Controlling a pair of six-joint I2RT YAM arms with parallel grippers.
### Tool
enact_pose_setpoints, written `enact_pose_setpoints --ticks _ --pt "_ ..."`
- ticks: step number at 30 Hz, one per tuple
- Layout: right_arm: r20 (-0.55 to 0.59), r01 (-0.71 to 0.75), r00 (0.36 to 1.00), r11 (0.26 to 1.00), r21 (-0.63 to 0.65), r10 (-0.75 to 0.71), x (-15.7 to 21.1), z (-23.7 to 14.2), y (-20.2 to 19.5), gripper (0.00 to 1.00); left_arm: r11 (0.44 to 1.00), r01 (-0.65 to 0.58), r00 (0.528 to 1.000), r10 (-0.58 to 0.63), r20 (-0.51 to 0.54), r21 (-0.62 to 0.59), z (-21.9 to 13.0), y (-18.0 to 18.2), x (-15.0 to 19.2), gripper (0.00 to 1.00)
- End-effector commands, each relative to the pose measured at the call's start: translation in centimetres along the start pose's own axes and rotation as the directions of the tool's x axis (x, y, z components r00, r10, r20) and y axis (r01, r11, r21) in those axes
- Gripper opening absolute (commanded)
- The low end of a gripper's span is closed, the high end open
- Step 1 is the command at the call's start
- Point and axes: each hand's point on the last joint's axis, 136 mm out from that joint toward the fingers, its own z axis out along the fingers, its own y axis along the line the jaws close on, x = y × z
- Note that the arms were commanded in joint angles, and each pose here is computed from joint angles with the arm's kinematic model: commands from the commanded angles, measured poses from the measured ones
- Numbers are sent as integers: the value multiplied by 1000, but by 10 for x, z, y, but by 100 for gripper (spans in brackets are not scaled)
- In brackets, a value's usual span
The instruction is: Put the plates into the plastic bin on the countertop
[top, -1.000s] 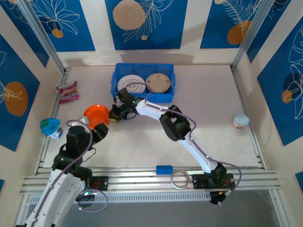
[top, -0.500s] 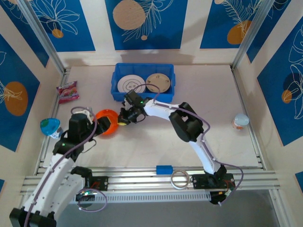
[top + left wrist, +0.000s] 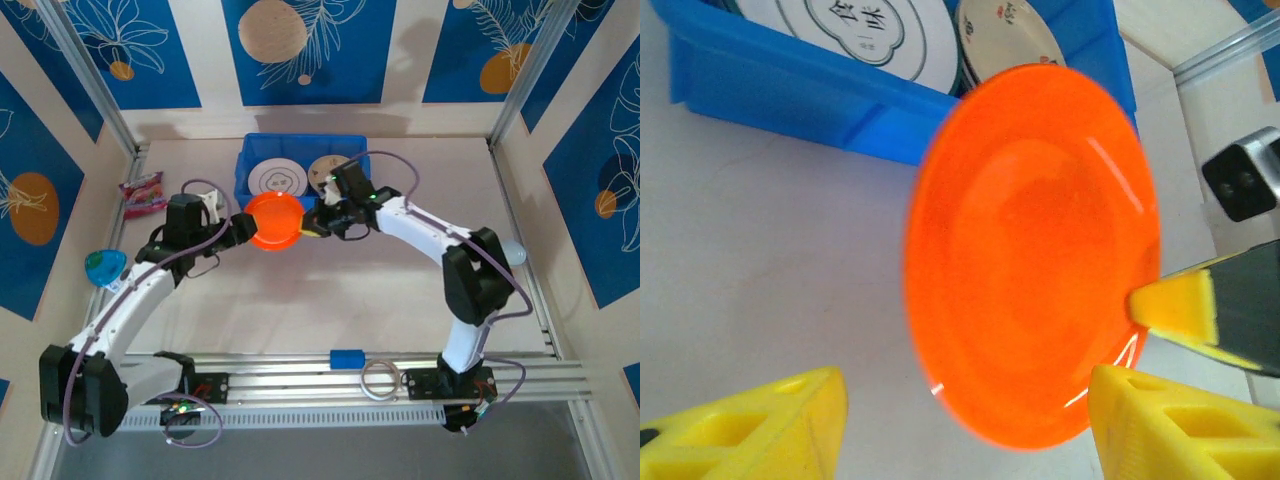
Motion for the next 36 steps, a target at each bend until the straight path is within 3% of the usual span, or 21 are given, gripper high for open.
enact_pose_setpoints --ticks 1,7,20,23,29,36 --pt "6 6 1000 1000 -9 -6 3 -28 -5 0 995 -47 999 45 25 92 5 -26 -17 65" --pt "48 -3 999 1000 -10 3 -7 -55 -16 0 992 -58 998 58 7 115 30 -39 -9 65" --pt "37 11 999 998 -58 -8 -8 -59 -5 0 991 -51 999 52 -5 126 61 -48 -9 57" --pt "24 22 1000 998 -63 -20 -5 -58 -1 0 992 -49 999 50 -3 113 64 -46 -11 50" --pt "20 37 999 998 -42 -36 -2 -60 -1 0 992 -46 999 47 -7 117 73 -50 -17 23" --pt "39 35 999 999 -38 -34 -6 -68 -1 0 988 -44 998 50 -35 146 91 -61 -16 1"
